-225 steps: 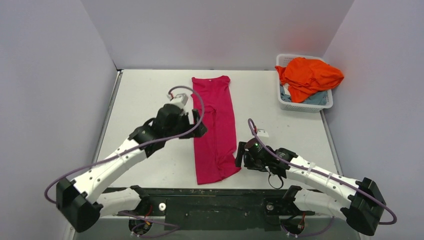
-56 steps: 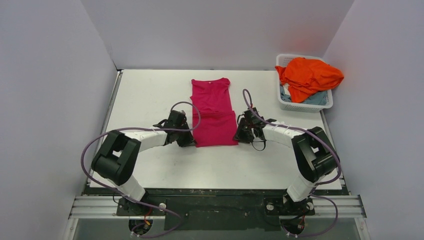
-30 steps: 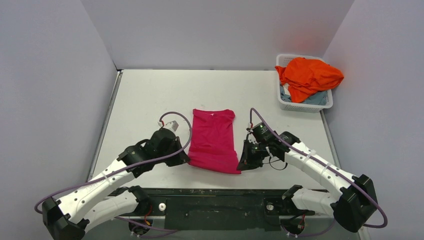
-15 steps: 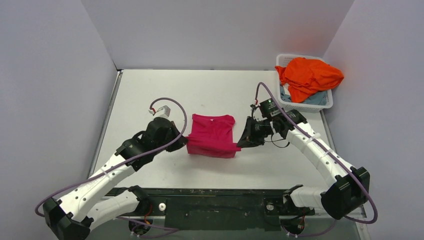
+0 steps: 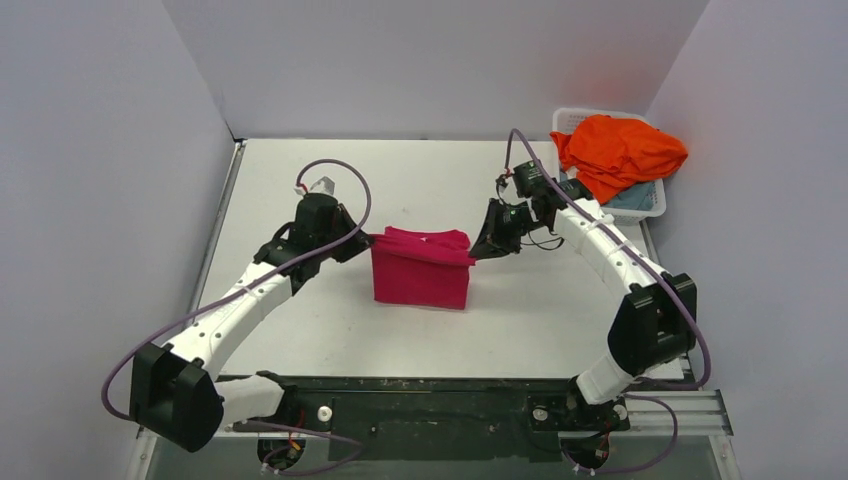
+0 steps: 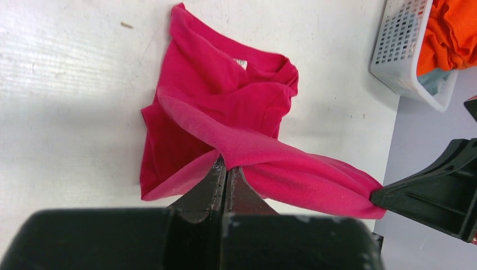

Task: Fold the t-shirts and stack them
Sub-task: Fold the long partially folded tshirt into a neat square

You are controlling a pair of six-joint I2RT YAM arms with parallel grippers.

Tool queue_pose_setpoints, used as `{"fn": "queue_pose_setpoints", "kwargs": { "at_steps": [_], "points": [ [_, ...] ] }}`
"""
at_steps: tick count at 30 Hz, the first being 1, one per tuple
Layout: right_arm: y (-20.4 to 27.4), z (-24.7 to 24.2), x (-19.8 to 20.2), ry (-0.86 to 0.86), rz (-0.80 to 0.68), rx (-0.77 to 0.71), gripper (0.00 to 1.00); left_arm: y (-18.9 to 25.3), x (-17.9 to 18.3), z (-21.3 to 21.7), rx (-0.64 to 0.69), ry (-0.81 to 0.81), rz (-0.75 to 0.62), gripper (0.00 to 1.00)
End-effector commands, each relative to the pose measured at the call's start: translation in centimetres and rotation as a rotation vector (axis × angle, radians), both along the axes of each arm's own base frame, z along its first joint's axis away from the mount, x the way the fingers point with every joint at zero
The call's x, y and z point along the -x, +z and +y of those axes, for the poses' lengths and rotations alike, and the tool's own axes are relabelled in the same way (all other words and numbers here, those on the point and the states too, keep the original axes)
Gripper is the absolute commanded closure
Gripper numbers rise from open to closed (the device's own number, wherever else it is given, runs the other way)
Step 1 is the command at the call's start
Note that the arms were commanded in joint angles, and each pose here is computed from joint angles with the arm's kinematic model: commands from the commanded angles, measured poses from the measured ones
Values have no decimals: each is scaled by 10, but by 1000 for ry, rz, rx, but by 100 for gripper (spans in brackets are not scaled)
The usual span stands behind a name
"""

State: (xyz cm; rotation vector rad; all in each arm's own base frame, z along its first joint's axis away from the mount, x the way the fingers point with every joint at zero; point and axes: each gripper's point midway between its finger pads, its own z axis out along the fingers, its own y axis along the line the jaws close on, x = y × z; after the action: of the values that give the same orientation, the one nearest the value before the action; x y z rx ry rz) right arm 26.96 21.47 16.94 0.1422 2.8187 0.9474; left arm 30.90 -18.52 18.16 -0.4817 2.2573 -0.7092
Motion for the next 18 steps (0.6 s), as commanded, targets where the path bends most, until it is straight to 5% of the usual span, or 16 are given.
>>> {"fn": "queue_pose_setpoints", "kwargs": {
  "at_steps": [1,18],
  "points": [
    [-4,-4,-18,4,28,4,100,28,-43,6,13,31,-118,100],
    [-59,-24,-117,-150,111,-50,100,-43,-124,3,-89,34,22,100]
  ]
}}
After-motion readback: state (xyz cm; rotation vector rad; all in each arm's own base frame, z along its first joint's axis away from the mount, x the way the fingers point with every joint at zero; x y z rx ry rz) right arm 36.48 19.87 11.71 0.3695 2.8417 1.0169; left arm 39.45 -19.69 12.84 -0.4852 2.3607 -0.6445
